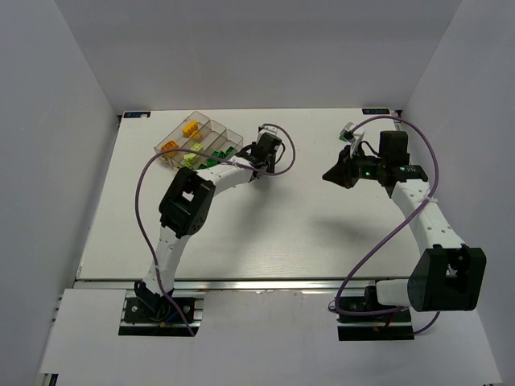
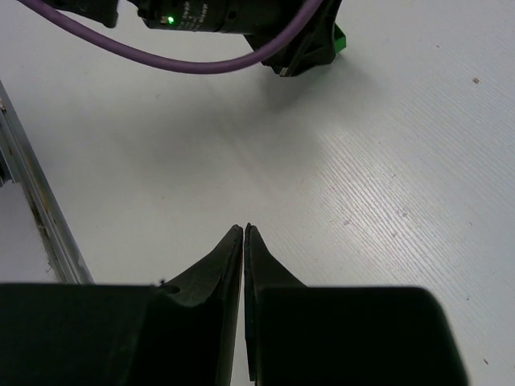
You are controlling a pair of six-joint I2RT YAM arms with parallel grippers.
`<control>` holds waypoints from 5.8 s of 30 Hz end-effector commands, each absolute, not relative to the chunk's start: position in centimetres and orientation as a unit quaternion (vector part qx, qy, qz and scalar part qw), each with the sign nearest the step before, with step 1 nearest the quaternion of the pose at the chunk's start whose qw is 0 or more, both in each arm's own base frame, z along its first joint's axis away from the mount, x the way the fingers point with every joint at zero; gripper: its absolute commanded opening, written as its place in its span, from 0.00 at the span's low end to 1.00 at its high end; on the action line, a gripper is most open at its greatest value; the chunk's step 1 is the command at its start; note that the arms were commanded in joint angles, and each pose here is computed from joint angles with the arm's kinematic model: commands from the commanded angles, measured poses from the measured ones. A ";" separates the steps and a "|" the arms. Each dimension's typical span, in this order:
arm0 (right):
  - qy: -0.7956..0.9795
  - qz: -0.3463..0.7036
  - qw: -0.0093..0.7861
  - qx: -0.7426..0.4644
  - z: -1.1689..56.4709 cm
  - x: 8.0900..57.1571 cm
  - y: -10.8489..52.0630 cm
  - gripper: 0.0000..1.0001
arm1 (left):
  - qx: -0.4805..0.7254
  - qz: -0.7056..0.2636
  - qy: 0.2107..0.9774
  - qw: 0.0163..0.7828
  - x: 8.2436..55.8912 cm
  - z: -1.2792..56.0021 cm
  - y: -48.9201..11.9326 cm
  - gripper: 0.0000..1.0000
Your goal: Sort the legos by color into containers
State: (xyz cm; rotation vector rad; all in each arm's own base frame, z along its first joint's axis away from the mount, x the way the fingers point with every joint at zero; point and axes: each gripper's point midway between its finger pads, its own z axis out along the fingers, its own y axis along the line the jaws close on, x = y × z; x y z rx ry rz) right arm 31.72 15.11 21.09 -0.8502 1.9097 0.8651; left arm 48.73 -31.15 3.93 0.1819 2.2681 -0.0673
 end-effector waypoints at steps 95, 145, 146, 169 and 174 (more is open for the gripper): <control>0.897 -0.006 0.436 -0.073 17.1 55.6 2.7 0.75 | -0.206 -0.198 0.828 0.483 29.0 18.1 -9.2 0.98; 0.895 -0.070 0.441 0.017 5.6 65.5 2.3 0.71 | -0.246 -0.188 0.838 0.449 29.1 15.9 -9.0 0.98; 0.895 -0.071 0.439 0.018 5.3 65.4 2.2 0.70 | -0.246 -0.187 0.839 0.448 29.2 15.8 -9.0 0.98; 0.890 0.001 0.453 -0.056 8.9 65.1 5.5 0.21 | -0.245 -0.188 0.836 0.454 29.2 16.2 -9.0 0.98; 0.856 0.115 0.493 -0.107 13.8 63.3 10.1 0.04 | -0.246 -0.188 0.831 0.463 29.0 16.6 -8.7 0.98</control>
